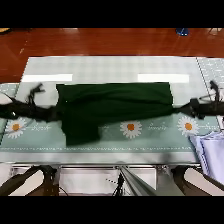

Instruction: Fold the shirts.

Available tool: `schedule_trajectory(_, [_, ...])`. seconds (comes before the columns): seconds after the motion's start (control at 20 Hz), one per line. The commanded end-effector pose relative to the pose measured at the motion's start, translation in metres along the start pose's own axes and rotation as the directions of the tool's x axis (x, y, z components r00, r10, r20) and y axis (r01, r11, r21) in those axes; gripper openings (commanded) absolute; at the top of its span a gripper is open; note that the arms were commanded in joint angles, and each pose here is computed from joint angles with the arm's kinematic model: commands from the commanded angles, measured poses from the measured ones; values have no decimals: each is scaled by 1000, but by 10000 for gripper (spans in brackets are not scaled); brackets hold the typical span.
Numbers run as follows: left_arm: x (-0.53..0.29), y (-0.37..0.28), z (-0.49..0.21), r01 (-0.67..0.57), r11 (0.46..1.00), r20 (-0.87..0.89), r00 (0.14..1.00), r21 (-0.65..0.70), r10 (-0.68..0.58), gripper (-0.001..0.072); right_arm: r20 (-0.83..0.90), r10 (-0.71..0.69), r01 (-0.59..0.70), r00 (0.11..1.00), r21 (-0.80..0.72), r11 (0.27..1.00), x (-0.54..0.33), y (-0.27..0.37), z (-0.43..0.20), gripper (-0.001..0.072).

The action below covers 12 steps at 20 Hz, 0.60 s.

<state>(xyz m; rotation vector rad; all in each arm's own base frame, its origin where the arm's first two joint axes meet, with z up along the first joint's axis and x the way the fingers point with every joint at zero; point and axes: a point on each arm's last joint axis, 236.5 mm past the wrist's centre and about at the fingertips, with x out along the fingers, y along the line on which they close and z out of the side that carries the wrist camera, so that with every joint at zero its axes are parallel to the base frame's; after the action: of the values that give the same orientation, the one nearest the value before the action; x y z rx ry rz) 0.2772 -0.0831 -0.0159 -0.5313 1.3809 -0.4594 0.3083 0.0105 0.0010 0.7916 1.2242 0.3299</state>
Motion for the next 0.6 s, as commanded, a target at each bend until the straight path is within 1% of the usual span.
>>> schedule_trajectory(0.0, [-61,-37,80,-33,994,250,968,107,5,24,189,29,-3,982,-140,990,-21,60,62,20])
schedule_trajectory(0.1, [-80,-50,117,-15,994,367,930,105,-24,24,347,7,56,938,-170,984,-23,78,106,20])
schedule_trajectory(0.15, [-82,-51,130,-3,995,385,922,102,-36,24,437,-4,76,900,-148,986,-26,82,130,19])
schedule_trajectory(0.2, [-79,-48,139,5,996,378,925,94,-40,24,487,-10,80,873,-123,989,-27,83,147,19])
schedule_trajectory(0.3, [-64,-38,153,32,997,342,938,67,-53,24,501,-21,86,865,-107,991,-16,79,163,19])
schedule_trajectory(0.4, [-40,-26,161,71,997,269,960,32,-77,24,462,-28,74,887,-81,994,5,68,167,19])
schedule_trajectory(0.55, [-8,-4,164,106,994,161,982,-22,-102,24,411,-59,94,910,-64,994,33,46,167,19])
